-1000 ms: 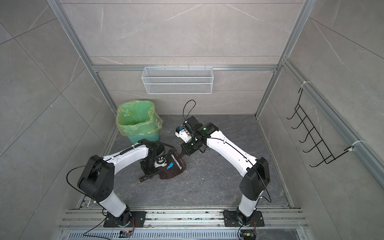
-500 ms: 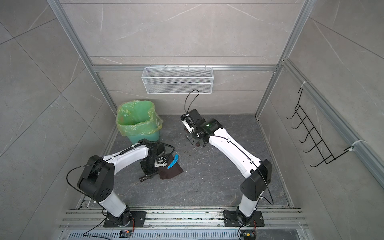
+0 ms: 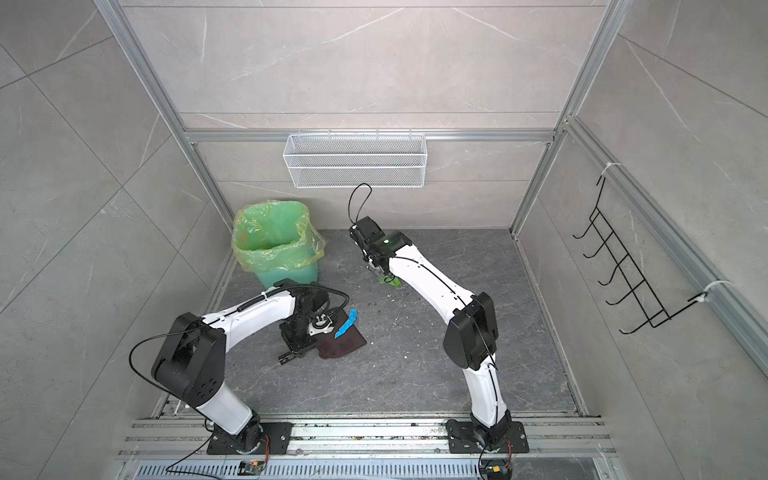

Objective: Sweep away the paper scraps from the table
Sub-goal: 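Move the broom with the right gripper beyond the green scrap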

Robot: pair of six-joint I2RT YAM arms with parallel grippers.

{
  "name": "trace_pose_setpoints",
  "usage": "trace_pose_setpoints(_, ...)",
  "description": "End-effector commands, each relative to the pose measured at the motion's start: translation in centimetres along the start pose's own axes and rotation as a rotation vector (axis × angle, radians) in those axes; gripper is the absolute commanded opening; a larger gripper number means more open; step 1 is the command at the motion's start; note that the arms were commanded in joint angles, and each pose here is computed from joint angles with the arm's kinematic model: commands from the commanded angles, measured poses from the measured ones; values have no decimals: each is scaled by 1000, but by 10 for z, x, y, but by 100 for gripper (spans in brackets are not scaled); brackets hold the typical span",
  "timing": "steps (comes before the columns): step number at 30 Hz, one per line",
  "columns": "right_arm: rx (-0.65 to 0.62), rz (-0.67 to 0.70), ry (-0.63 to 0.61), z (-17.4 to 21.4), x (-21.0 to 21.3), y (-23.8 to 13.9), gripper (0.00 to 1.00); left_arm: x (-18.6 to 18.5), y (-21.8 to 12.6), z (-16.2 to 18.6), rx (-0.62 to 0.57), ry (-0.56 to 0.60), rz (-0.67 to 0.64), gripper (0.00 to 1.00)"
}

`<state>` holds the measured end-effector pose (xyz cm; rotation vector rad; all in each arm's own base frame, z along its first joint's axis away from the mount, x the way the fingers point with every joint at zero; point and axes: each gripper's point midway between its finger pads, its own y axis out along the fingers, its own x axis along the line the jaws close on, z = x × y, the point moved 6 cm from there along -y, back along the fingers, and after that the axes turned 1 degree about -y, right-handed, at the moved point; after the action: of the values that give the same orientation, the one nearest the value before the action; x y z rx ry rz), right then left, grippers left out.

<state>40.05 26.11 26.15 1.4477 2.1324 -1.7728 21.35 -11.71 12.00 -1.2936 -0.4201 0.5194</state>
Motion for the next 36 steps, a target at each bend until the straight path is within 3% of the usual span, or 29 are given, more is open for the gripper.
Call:
trace_pose_setpoints(1,-58,-81,70,0,-5,-38,0,-3,-7,7,-9,-2,-7,0)
trace_pose_setpoints(5,-64,-162,114,14,3,-59,0,-2,-5,7,-1,0,-8,0)
trace_pose_setpoints(11,-56,-445,141,30,39,-75,0,-1,-2,4,11,2,-11,0)
trace_pose_setpoints(24,69,-633,115,24,87,-51,0,-1,-5,7,1,-2,-18,0)
trace_pose_setpoints(36,-43,-844,97,13,106,-86,0,-1,-5,7,2,-6,-18,0)
